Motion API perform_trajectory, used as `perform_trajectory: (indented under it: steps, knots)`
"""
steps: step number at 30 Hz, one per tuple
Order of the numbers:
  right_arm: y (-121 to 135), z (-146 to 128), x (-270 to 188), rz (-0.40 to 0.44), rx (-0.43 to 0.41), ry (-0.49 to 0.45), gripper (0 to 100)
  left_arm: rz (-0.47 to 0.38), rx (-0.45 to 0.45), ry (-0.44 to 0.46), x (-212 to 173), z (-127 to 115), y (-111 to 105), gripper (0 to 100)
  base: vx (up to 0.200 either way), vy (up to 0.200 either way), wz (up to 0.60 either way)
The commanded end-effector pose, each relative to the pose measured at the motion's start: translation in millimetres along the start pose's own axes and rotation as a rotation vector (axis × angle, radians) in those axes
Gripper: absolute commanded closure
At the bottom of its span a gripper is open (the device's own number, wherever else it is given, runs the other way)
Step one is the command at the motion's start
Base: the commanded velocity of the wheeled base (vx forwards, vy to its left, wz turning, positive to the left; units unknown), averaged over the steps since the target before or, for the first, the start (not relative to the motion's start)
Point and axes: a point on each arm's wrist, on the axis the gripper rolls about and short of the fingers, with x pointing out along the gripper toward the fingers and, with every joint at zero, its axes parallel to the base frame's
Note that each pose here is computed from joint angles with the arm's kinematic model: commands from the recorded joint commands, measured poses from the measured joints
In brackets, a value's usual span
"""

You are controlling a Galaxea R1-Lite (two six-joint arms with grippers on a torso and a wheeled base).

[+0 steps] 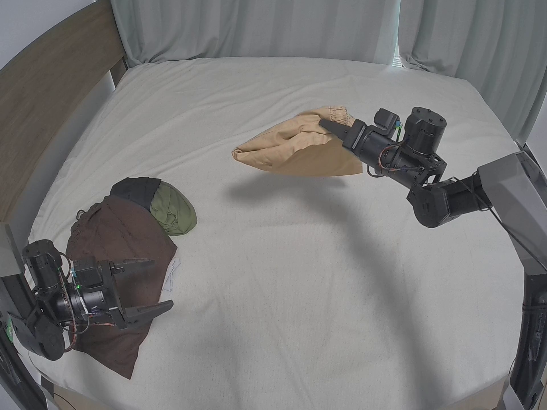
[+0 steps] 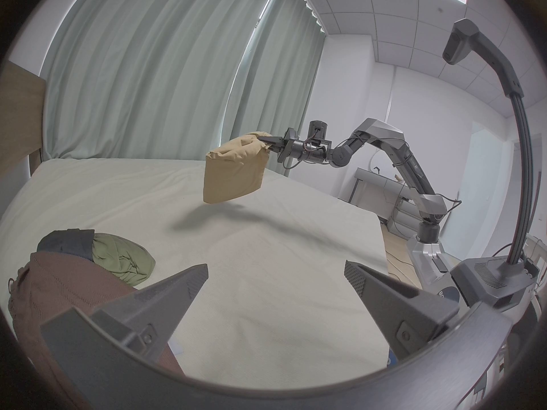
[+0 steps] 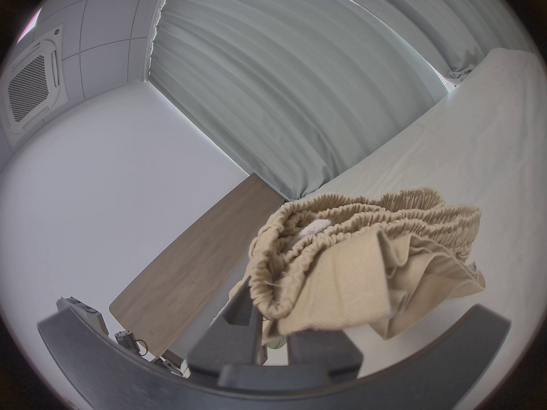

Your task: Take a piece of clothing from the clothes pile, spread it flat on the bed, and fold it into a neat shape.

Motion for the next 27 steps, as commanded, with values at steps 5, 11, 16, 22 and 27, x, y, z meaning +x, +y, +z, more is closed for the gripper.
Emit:
perform_trajectory:
  steps: [5, 11, 16, 22, 27]
  knots:
    - [-30, -35, 15, -0.028, 0.03, 0.05, 100, -0.001, -0.019, 0.01, 0, -4, 0, 0, 0.0, 0.0, 0.0]
    - [-36, -37, 18, -0.034, 0.029, 0.048, 100, 0.001, -0.02, 0.011, 0, -5, 0, 0, 0.0, 0.0, 0.0]
    - [-35, -25, 21, -0.037, 0.024, 0.04, 100, 0.001, -0.02, 0.011, 0, -5, 0, 0, 0.0, 0.0, 0.0]
    - [-32, -3, 27, -0.024, 0.004, 0.001, 100, 0.001, -0.022, 0.011, 0, -5, 0, 0, 0.0, 0.0, 0.0]
    - [-37, 0, 38, -0.012, -0.006, -0.017, 100, -0.002, -0.045, 0.024, 0, -10, -1, 0, 0.0, 0.0, 0.0]
